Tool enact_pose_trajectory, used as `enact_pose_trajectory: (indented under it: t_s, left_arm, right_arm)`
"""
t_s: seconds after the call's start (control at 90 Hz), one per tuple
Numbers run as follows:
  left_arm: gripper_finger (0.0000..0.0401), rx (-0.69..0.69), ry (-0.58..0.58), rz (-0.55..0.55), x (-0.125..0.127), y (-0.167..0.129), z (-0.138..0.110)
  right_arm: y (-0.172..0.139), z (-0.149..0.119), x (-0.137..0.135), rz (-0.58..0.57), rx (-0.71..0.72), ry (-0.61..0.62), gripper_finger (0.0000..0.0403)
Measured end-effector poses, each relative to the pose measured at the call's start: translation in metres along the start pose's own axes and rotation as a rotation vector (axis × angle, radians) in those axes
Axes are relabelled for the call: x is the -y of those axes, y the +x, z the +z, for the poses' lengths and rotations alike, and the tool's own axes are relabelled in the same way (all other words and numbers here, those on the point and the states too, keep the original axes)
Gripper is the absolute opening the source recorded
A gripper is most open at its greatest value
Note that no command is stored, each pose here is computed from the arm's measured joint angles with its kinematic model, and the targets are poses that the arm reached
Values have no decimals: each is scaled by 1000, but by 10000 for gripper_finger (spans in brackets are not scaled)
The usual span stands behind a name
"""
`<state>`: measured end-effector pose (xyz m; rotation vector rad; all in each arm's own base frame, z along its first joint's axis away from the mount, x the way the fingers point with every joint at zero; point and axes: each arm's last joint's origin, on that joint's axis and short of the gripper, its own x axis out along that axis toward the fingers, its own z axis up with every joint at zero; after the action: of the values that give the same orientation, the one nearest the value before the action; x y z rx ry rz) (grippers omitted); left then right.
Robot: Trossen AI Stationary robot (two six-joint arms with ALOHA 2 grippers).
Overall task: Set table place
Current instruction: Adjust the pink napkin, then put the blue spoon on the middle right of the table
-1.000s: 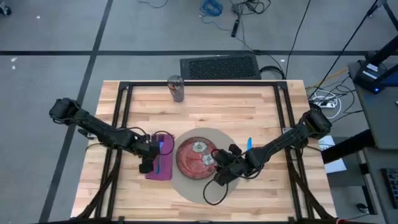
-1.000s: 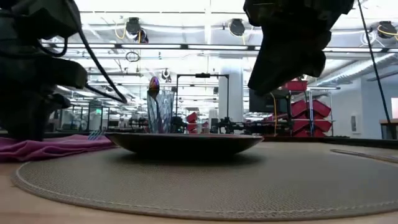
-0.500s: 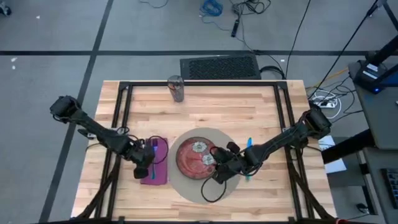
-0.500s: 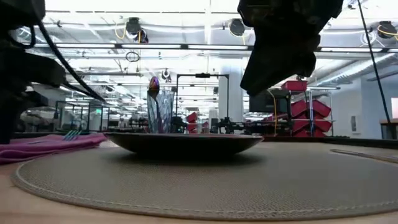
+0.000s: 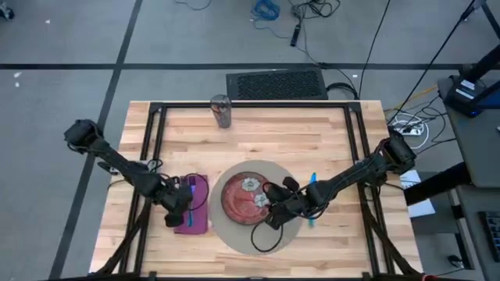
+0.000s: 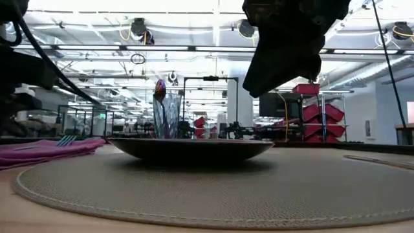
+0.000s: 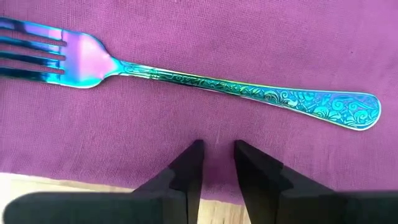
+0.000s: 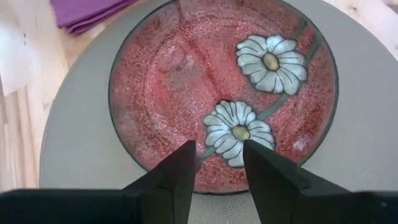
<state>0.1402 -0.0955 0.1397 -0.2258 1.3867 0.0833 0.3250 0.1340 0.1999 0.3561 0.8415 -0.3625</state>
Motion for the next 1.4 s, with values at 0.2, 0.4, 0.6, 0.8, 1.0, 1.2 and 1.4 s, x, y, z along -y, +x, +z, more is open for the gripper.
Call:
enact_pose_trajectory:
  t_s: [0.2, 0.4, 0.6, 0.8, 1.0, 1.2, 1.4]
  left_arm:
    - [79, 94, 36, -2, 7, -21, 11]
    - [79, 140, 44, 66, 7, -36, 15]
    - [79, 295, 74, 168, 9, -52, 25]
    - [79, 479, 140, 316, 9, -74, 46]
    - [79, 560, 190, 442, 0, -97, 69]
    - [79, 541, 203, 492, -12, -98, 77]
    - [79, 541, 143, 513, -22, -99, 83]
  right_arm:
    - [0, 0, 0, 2, 2, -13, 123]
    - [0, 1, -1, 6, 13, -78, 123]
    - [2, 5, 2, -33, 45, -161, 123]
    - [8, 19, 15, -124, 100, -266, 123]
    - [18, 50, 35, -236, 225, -362, 123]
    - [24, 93, 59, -307, 404, -372, 123]
    - [15, 157, 100, -265, 471, -309, 123]
